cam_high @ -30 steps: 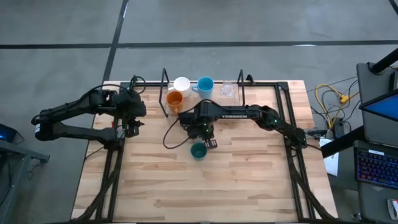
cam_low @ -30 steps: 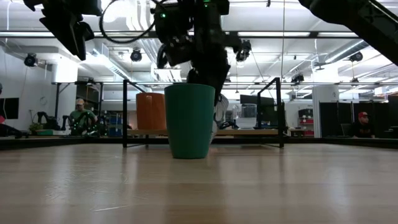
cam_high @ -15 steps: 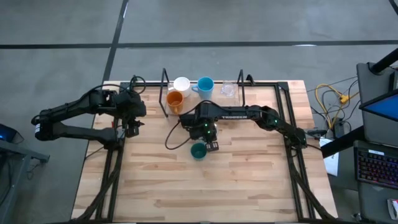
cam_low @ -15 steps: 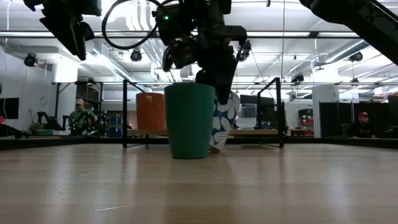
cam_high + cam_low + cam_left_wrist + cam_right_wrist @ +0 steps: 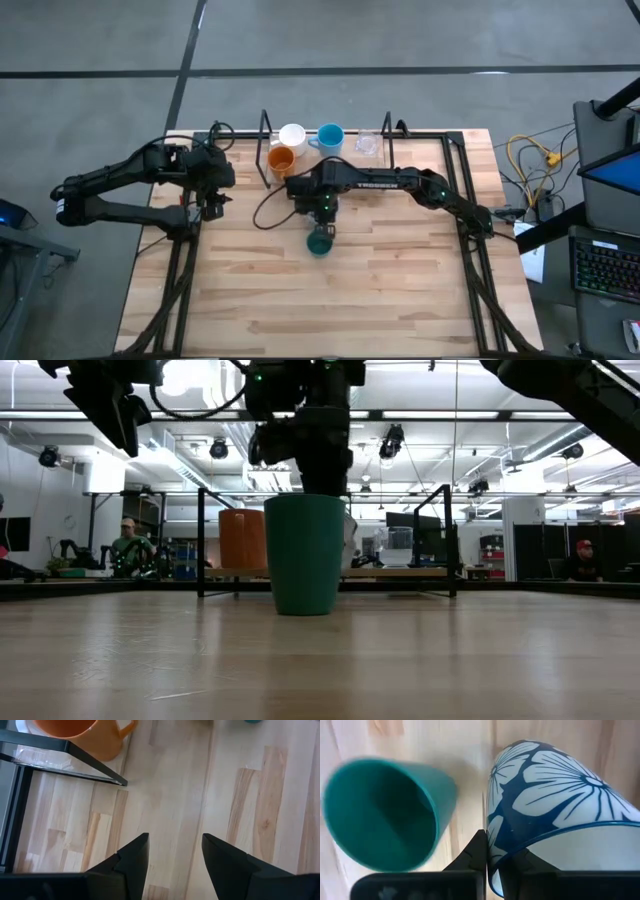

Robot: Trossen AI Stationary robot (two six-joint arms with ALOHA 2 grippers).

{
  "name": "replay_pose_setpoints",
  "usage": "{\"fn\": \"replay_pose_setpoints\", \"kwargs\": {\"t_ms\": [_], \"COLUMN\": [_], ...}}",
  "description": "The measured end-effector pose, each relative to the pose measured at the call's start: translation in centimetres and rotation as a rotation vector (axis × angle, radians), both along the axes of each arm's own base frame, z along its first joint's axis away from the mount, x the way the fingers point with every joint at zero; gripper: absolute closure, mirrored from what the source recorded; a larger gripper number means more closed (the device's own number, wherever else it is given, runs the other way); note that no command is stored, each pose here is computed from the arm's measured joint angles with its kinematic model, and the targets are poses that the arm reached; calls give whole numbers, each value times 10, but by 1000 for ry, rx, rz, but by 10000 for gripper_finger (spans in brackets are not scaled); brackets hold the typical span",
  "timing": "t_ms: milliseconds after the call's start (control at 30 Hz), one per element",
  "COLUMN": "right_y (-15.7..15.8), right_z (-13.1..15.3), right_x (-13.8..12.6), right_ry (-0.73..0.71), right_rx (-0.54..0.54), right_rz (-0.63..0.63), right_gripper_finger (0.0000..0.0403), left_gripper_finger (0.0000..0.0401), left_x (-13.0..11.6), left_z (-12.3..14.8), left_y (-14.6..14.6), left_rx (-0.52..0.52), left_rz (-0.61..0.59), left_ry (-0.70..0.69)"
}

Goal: Stack small to large cups/mugs on shelf
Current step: Put the blue mug on the shelf

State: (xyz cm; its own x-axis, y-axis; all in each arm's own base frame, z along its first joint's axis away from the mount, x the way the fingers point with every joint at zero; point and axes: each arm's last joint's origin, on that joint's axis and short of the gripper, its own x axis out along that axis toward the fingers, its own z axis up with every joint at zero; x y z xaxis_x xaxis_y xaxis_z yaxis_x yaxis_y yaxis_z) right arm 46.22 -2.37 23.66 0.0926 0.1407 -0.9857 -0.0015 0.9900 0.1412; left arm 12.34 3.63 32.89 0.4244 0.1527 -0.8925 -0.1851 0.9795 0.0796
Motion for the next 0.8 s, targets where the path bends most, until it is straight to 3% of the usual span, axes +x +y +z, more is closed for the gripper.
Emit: {"fn": "replay_pose_setpoints", "kwargs": {"t_ms": [133, 567, 800], "right_y": [-1, -3, -4], "right_z": [2, -10, -11], "right_x": [5, -13, -13], "right_ry": [-54, 182, 189], "right_rx": [34, -43, -55], "right_rz": [-11, 32, 32], "right_gripper_finger": [389, 390, 390], "left_gripper_finger": [232, 232, 232], "left_x": [0, 0, 0], "left_z": [0, 0, 0], "left_y": [0, 0, 0], "left_rx": [-1, -3, -3], "left_rz": [2, 5, 5], "left_ry": [0, -1, -2]}}
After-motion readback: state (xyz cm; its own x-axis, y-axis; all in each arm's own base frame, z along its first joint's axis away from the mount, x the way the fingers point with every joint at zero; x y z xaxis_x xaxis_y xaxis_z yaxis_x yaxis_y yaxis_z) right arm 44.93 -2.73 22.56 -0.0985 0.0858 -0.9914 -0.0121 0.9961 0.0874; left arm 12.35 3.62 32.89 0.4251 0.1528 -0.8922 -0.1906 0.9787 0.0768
